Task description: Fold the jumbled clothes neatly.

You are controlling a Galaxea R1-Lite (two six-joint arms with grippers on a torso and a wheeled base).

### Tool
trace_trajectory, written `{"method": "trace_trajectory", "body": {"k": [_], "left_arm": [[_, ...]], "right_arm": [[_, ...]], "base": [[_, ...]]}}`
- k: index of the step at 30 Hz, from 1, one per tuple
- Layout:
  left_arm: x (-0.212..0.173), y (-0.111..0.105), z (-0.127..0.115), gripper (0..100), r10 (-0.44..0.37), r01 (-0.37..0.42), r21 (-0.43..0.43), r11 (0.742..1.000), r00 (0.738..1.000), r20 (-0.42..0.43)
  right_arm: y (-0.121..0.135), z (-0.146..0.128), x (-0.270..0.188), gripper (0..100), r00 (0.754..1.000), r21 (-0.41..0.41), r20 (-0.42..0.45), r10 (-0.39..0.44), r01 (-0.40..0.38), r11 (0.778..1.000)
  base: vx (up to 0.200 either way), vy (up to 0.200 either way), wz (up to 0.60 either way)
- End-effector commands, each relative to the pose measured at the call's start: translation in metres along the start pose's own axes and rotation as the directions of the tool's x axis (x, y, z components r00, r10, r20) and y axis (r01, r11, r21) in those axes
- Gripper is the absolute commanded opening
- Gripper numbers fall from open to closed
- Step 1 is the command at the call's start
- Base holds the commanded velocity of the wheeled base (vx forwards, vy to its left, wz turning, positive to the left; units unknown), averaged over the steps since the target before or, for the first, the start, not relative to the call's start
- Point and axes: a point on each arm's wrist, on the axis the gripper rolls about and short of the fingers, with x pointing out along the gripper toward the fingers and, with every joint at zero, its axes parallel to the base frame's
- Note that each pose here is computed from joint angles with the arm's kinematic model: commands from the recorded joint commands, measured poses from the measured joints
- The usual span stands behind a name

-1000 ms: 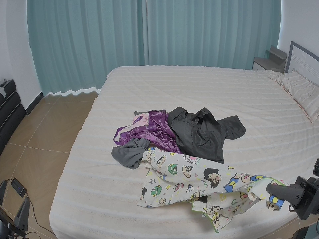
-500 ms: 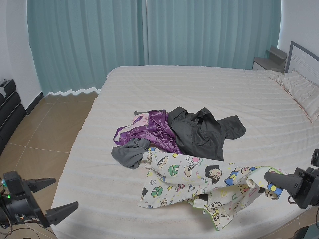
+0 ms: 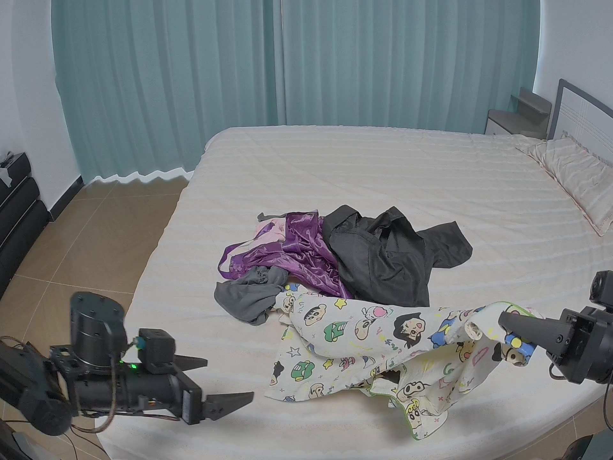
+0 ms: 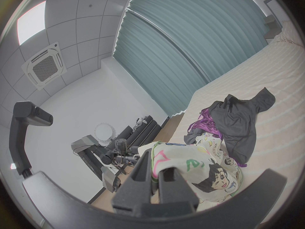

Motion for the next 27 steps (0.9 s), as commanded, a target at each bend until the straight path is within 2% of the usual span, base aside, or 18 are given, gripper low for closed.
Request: {"method": "trace_trajectory", "body": {"k": [1,5,9,19,24,27], "left_arm": [[0.115,-0.010,-0.060,100,-0.054,0.052,-0.017,0.999,0.976,-0.212],[0.124,-0.008,-0.063,100,-0.033,0.030,-0.017,0.999,0.979,-0.199],[0.136,-0.007,-0.058,100,-0.013,0.004,-0.055,0.998,0.985,-0.170],[0.158,-0.005,-0.055,100,0.013,-0.020,-0.050,0.999,0.990,-0.141],[0.182,0.000,-0.050,100,0.065,-0.068,-0.043,0.997,0.996,-0.060],[0.193,0.003,-0.052,100,0.076,-0.079,-0.046,0.996,0.996,-0.053]], "right_arm": [[-0.003,0.014,0.018,0,1.000,0.001,0.009,-0.017,0.017,1.000],[-0.002,0.021,0.028,0,1.000,-0.001,0.015,-0.012,0.012,1.000],[-0.004,0.021,0.036,0,1.000,0.003,-0.003,-0.018,0.018,1.000],[-0.006,0.026,0.049,0,1.000,-0.006,0.017,-0.005,0.005,1.000],[-0.004,0.030,0.050,0,0.999,-0.007,0.034,0.006,-0.006,1.000],[-0.003,0.031,0.049,0,0.999,-0.009,0.038,0.009,-0.009,1.000]], "base": [[0.000,0.000,0.00],[0.000,0.000,0.00],[0.000,0.000,0.00],[0.000,0.000,0.00],[0.000,0.000,0.00],[0.000,0.000,0.00]]}}
